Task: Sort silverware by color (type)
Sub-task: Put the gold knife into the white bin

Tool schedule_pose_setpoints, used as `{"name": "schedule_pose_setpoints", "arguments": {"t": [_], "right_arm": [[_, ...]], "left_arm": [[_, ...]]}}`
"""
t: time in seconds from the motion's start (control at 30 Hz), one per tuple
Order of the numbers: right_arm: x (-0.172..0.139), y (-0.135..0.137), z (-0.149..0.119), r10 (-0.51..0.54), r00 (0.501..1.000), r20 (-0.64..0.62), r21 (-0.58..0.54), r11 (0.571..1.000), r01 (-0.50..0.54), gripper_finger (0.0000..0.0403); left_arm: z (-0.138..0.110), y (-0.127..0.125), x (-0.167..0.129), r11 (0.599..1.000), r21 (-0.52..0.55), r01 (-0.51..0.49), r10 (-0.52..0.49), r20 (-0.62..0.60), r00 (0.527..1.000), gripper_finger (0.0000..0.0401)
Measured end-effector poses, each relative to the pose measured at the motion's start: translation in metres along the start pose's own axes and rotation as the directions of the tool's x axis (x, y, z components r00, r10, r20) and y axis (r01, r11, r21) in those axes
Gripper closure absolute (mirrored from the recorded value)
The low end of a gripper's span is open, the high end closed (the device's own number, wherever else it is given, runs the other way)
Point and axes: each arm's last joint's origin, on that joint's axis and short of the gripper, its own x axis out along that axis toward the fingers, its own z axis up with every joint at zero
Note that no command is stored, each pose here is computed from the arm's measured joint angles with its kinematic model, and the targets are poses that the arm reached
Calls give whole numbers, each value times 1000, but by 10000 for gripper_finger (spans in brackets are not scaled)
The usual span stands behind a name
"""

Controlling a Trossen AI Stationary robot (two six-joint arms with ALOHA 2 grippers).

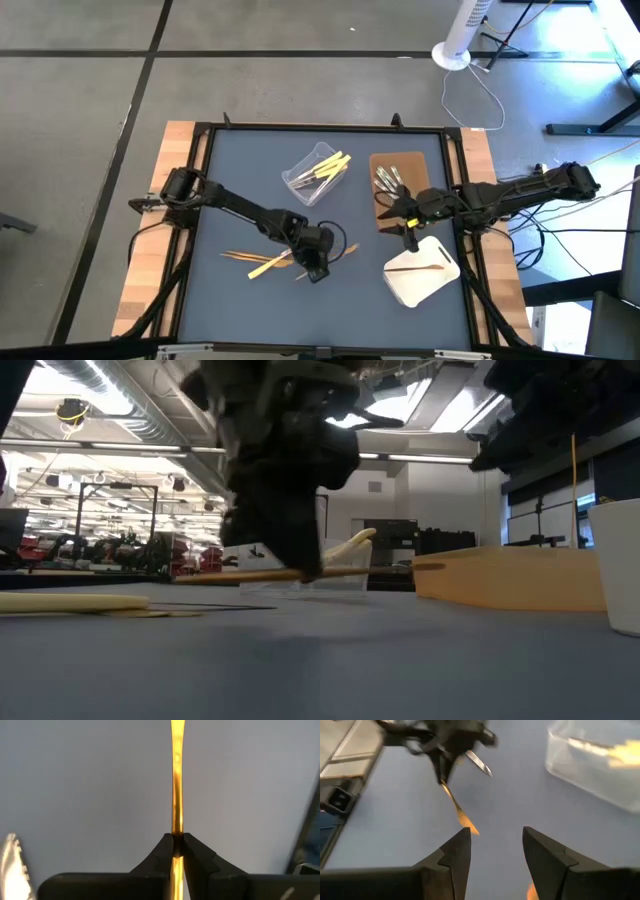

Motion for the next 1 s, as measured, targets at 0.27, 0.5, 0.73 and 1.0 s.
{"name": "schedule_pose_setpoints", "arguments": {"t": [0.27, 0.5, 0.73, 1.0], "right_arm": [[0, 21, 13, 115, 981, 158, -165, 982, -88, 235], [17, 35, 15, 170, 969, 181, -284, 952, -114, 235], [42, 38, 12, 169, 971, 167, -309, 945, -111, 235], [54, 38, 6, 149, 980, 130, -336, 937, -98, 235]], "left_arm": [[27, 12, -7, 984, -46, 173, -173, -2, 985, 380], [43, 22, -13, 954, -106, 282, -284, -10, 959, 380], [57, 31, -20, 919, -148, 364, -368, 3, 930, 380], [71, 44, -27, 891, -181, 416, -419, 22, 908, 380]]}}
